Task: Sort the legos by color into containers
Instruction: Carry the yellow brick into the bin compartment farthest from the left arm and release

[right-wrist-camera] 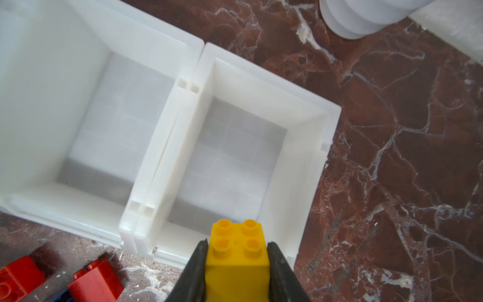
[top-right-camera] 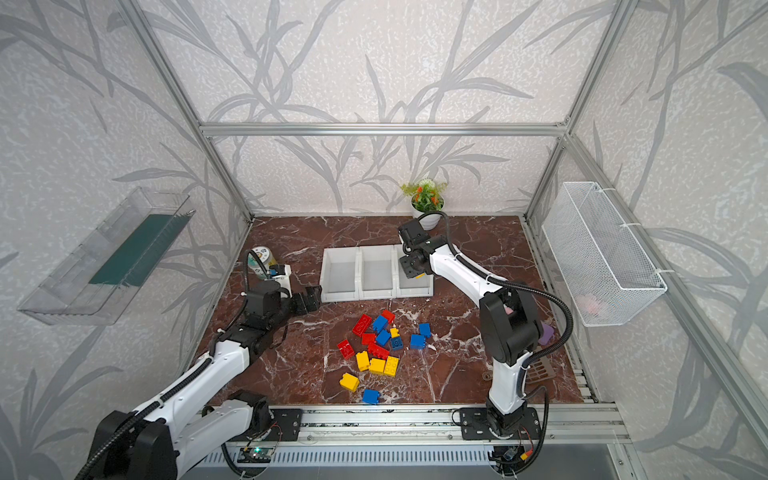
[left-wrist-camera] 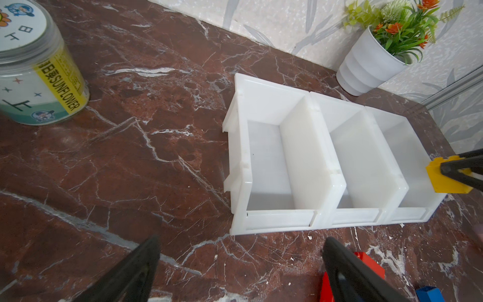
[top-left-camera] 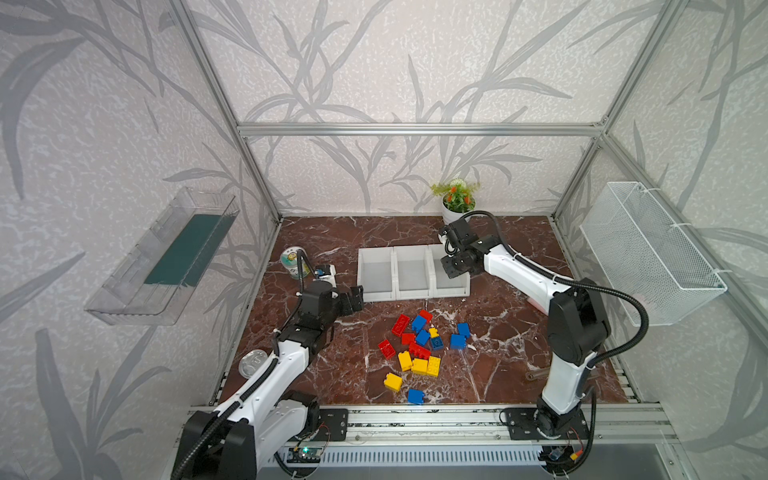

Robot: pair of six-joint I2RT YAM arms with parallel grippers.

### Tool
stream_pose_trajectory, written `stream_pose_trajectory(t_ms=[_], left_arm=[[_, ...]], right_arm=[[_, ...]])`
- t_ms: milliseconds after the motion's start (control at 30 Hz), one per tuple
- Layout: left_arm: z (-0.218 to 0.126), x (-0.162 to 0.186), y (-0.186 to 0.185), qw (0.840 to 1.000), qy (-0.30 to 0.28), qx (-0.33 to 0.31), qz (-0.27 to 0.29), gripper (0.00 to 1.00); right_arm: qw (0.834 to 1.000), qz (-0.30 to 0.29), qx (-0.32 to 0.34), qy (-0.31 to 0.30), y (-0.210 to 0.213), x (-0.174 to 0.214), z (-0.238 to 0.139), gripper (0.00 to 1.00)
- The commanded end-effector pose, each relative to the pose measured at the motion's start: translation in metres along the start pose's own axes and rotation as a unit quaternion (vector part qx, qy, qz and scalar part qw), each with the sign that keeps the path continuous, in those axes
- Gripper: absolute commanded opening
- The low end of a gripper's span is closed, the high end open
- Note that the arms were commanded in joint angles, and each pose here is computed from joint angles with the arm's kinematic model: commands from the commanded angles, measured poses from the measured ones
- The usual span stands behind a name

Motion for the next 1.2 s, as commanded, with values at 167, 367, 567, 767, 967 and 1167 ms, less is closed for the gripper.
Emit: stream_pose_trajectory(t_ms=[167, 367, 567, 767, 967, 1167], left_arm=[[-0.001, 0.000, -0.014, 1.000, 0.014, 0.018, 0.017, 0.99], [0.000, 0.006, -0.021, 0.999, 0.028, 0.027, 0.029, 0.99], [0.001, 0.016, -0.032, 0.997, 0.048, 0.040, 0.050, 0.99], [-0.001, 0.036, -0.049, 0.990, 0.090, 0.055, 0.093, 0.99], [0.006, 0.062, -0.056, 0.981, 0.133, 0.054, 0.129, 0.98], [0.009, 0.086, -0.072, 0.965, 0.183, 0.070, 0.172, 0.93]], right_arm=[[0.999, 0.011, -0.013, -0.028, 0.001, -0.018, -0.016, 0.62], [0.998, 0.017, -0.032, -0.054, 0.004, -0.022, -0.039, 0.62], [0.995, 0.051, -0.044, -0.075, 0.008, -0.006, -0.064, 0.63], [0.988, 0.085, -0.068, -0.110, 0.020, 0.018, -0.077, 0.63], [0.990, 0.108, -0.057, -0.075, 0.020, 0.048, -0.080, 0.63], [0.985, 0.144, -0.057, -0.077, 0.023, 0.070, -0.079, 0.63]])
Point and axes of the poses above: each gripper's point midway between its finger pads, its own z axis out along the fingers, its own y axis along the line the jaws close on, x = y × z, the point moved 1 cm from there along -z, back along the fingers, and after that the axes turned 14 degrees about -z, right-handed, at the moved point
